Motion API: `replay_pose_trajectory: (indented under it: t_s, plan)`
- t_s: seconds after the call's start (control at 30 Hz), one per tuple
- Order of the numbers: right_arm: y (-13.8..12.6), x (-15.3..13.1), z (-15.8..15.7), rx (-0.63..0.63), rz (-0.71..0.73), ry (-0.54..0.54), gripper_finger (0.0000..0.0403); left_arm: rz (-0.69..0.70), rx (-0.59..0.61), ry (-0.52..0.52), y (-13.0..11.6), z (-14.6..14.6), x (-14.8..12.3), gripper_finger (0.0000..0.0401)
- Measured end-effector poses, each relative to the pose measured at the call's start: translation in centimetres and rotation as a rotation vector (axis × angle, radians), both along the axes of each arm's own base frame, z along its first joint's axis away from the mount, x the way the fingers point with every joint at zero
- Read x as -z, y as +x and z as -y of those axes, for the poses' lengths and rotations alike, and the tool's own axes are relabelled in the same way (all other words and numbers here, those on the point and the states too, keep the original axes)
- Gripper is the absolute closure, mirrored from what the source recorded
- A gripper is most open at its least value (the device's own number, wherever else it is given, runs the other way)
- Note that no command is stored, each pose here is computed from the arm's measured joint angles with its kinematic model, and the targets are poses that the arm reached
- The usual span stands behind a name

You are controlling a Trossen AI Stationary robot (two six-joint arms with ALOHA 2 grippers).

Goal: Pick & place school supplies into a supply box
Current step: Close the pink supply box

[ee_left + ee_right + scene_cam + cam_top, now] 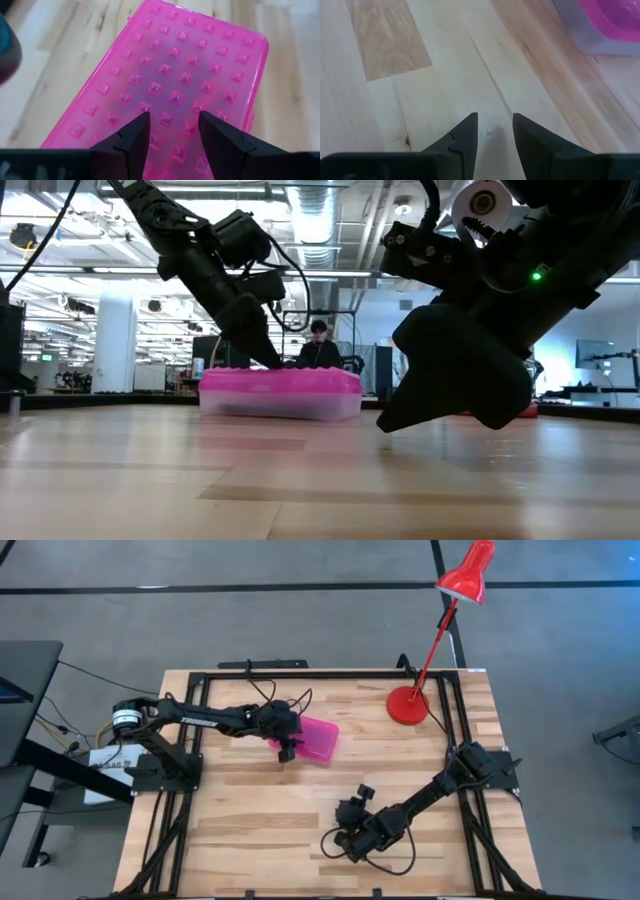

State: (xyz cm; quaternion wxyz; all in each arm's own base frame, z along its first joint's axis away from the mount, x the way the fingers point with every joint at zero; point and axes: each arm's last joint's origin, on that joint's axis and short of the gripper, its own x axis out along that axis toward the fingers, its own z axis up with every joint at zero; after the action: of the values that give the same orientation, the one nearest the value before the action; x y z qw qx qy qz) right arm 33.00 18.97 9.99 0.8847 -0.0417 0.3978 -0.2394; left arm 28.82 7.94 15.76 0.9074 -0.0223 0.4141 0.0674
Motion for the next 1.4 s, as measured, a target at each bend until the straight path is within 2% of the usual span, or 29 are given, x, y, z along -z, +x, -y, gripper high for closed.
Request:
replay_pose_trajectory:
  t_s: [0.2, 0.37, 0.53, 0.67, 0.77, 0.9, 1.0, 1.2, 1.3, 1.4]
  plan:
    - [-0.2, 0.1, 0.1, 0.002, -0.020, -0.013, 0.0286, 0.055, -0.004, -0.094, 0.7, 1.6, -0.2, 0.0234]
    - [-0.2, 0.1, 0.2, 0.003, -0.023, -0.014, 0.0286, 0.069, 0.036, -0.119, 1.2, 3.8, -0.3, 0.0234]
    - [-0.2, 0.1, 0.2, 0.003, -0.024, -0.015, 0.0286, 0.081, 0.087, -0.073, 1.4, 6.0, -1.5, 0.0234]
    - [-0.2, 0.1, 0.2, 0.002, -0.026, -0.017, 0.0286, 0.145, 0.091, 0.087, 1.5, 6.7, -4.1, 0.0234]
    - [-0.2, 0.1, 0.2, 0.002, -0.025, -0.017, 0.0286, 0.153, 0.044, 0.214, 1.0, 6.0, -5.2, 0.0234]
    - [0.1, 0.0, 0.0, -0.028, -0.013, -0.022, 0.0286, 0.085, -0.039, 0.283, 0.2, 3.4, -5.2, 0.0234]
    - [0.5, -0.3, -0.3, -0.074, 0.012, -0.027, 0.0286, 0.021, -0.103, 0.262, -0.5, 0.9, -4.5, 0.0234]
    - [1.2, -0.5, -0.2, -0.112, 0.033, -0.035, 0.0286, 0.004, -0.191, 0.248, -1.4, -2.2, -4.4, 0.0234]
    - [1.5, -0.5, 0.3, -0.098, 0.031, -0.032, 0.0286, 0.006, -0.198, 0.198, -1.9, -3.4, -4.2, 0.0234]
    - [1.7, -0.5, 0.7, -0.086, 0.035, -0.031, 0.0286, -0.041, -0.200, 0.148, -2.1, -3.9, -2.9, 0.0234]
